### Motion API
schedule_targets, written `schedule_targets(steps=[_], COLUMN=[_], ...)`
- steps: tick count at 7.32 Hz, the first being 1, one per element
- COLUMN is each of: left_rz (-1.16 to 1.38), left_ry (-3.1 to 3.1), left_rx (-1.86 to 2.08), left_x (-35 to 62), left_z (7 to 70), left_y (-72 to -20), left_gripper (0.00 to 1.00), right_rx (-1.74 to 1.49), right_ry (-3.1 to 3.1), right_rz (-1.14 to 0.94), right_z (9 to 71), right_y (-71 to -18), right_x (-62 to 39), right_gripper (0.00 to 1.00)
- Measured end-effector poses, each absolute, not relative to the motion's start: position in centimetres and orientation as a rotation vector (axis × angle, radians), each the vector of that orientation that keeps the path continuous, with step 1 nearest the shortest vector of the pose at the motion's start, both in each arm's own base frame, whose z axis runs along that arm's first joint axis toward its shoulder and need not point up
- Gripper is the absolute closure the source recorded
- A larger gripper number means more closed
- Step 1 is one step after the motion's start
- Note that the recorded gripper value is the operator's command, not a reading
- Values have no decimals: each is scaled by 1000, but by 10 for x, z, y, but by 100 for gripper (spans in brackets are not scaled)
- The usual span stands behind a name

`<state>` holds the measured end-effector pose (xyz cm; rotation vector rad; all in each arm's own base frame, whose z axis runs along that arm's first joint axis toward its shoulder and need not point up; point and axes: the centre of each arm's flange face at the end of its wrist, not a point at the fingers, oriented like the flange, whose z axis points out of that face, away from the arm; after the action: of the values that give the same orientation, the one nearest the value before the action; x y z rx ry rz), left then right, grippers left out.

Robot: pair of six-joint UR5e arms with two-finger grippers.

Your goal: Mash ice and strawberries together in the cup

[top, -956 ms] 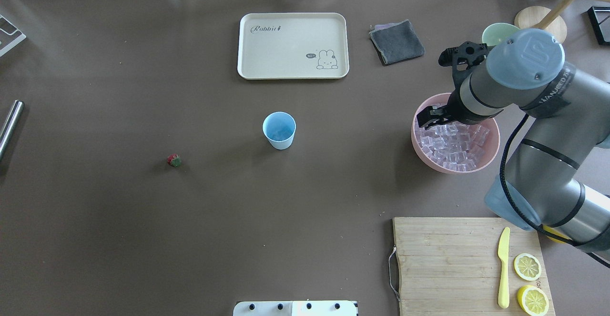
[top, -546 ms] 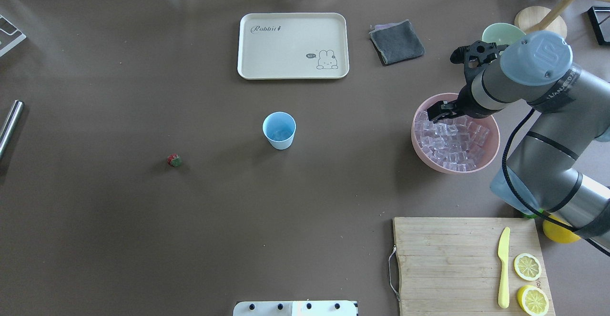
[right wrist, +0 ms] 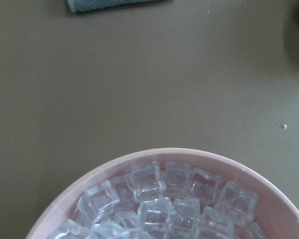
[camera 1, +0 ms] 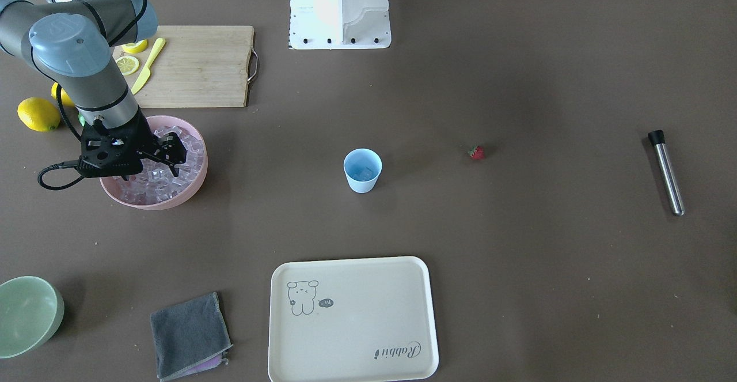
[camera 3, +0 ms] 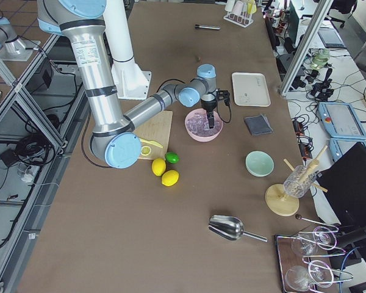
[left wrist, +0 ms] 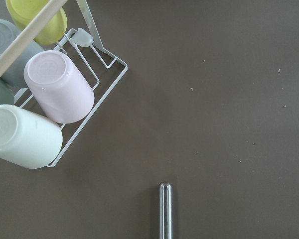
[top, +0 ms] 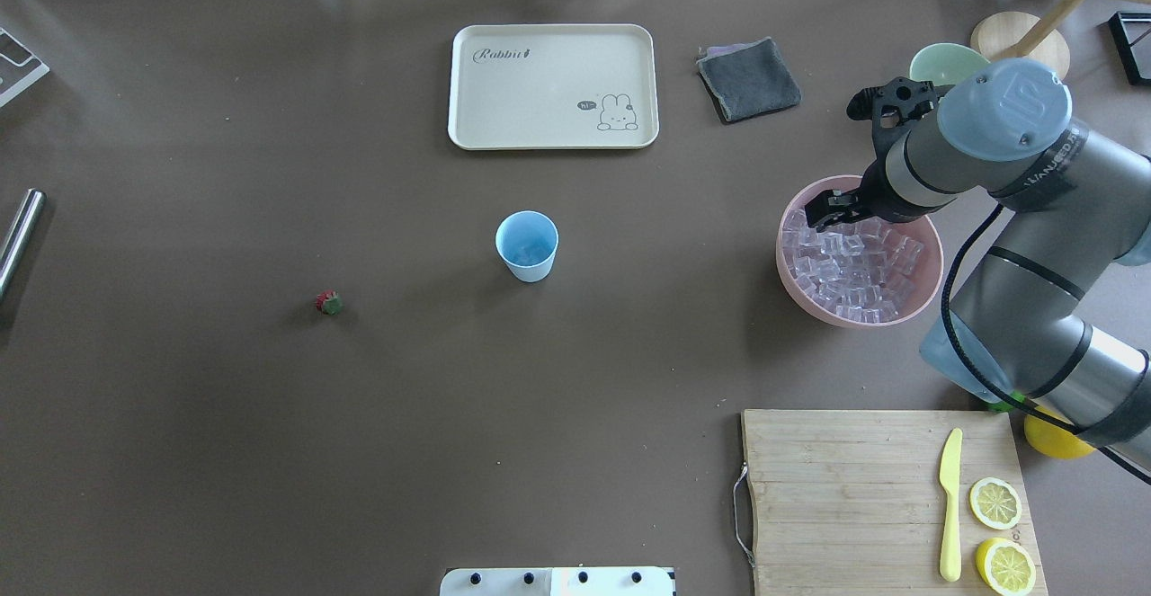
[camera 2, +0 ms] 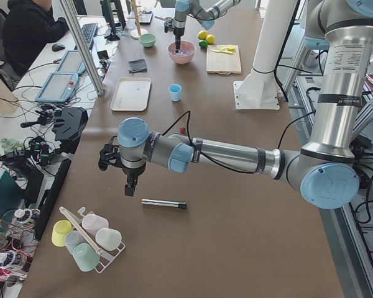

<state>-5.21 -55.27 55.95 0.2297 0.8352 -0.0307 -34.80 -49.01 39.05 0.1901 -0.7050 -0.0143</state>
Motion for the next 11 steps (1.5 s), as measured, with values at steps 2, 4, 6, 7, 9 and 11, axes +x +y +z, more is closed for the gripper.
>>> schedule_targets(steps=[2, 4, 6, 7, 9, 11], left_rz=[-30, -31, -32, -33, -34, -34], left_ry=[835, 835, 834, 834, 834, 834], left_rx=[231, 230, 227, 224, 222, 220], left_x=[-52, -52, -52, -52, -52, -52], left_z=[559, 560, 562, 563, 564, 566], left_y=[-553, -552, -551, -550, -550, -549], left_gripper=[2, 2, 2, 2, 2, 2], right_rx=[184, 185, 186, 187, 187, 188], right_ry=[-702, -682, -674, -675, -680, -684], right_rz=[-6, -7, -11, -14, -12, -10], right_z=[388, 394, 397, 396, 391, 378], right_y=[-488, -486, -485, -485, -487, -486], right_x=[-363, -372, -374, -372, -368, -363], right_gripper=[7, 48, 78, 88, 97, 97])
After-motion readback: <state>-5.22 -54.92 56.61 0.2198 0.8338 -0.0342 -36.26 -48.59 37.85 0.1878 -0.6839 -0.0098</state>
